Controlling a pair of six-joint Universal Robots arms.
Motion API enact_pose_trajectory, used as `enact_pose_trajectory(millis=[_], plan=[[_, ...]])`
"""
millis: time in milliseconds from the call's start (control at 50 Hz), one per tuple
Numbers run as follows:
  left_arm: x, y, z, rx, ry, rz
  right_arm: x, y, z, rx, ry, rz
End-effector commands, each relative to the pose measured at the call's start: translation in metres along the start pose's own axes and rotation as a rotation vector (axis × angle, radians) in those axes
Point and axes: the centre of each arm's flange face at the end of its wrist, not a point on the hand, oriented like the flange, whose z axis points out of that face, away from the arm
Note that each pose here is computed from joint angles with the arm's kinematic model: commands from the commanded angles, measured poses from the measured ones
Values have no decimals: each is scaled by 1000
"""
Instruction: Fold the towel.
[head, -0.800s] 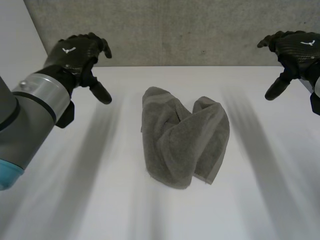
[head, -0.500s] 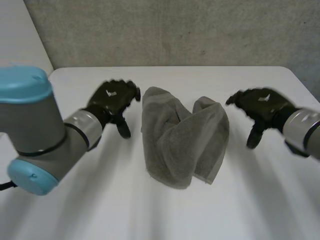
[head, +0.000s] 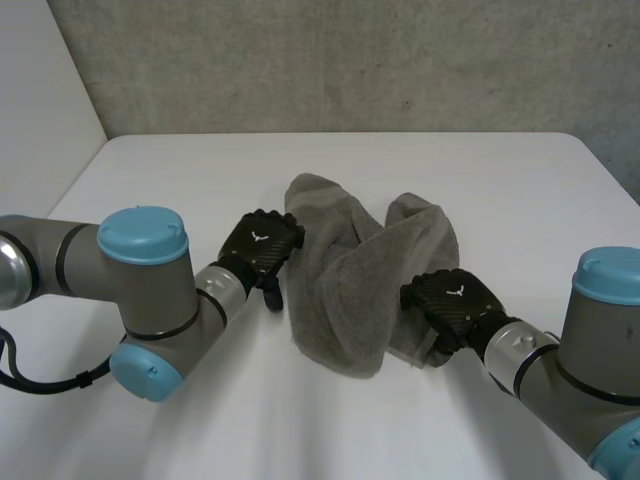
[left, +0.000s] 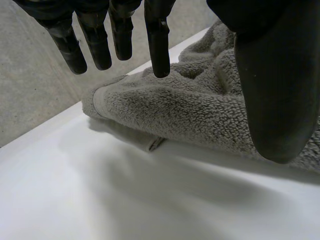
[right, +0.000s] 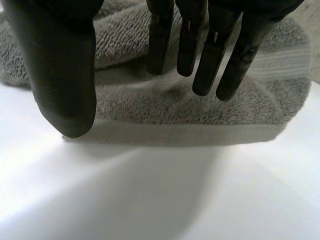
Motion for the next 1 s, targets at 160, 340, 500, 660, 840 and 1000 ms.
enact_pose_trajectory(millis=[160,340,500,660,840,1000], plan=[[-2,-7,-2,14,-9,-8,-4,6,10,20,3,-14],[-2,-6,-3,10,-8,-10,-8,10,15,23,-6,-21],[-1,-5,-4,5,-7,-11,-8,14,19,14,-2,-21],[-1,-3,-6,-4,-6,-11,-3,2,4,22,22,-18],[-1,-4,-6,-1,-7,-12,-7,-8,-14,-8,-10,-10],[-1,-3,-7,-4,-6,-12,-7,2,-15,-35,-29,4]])
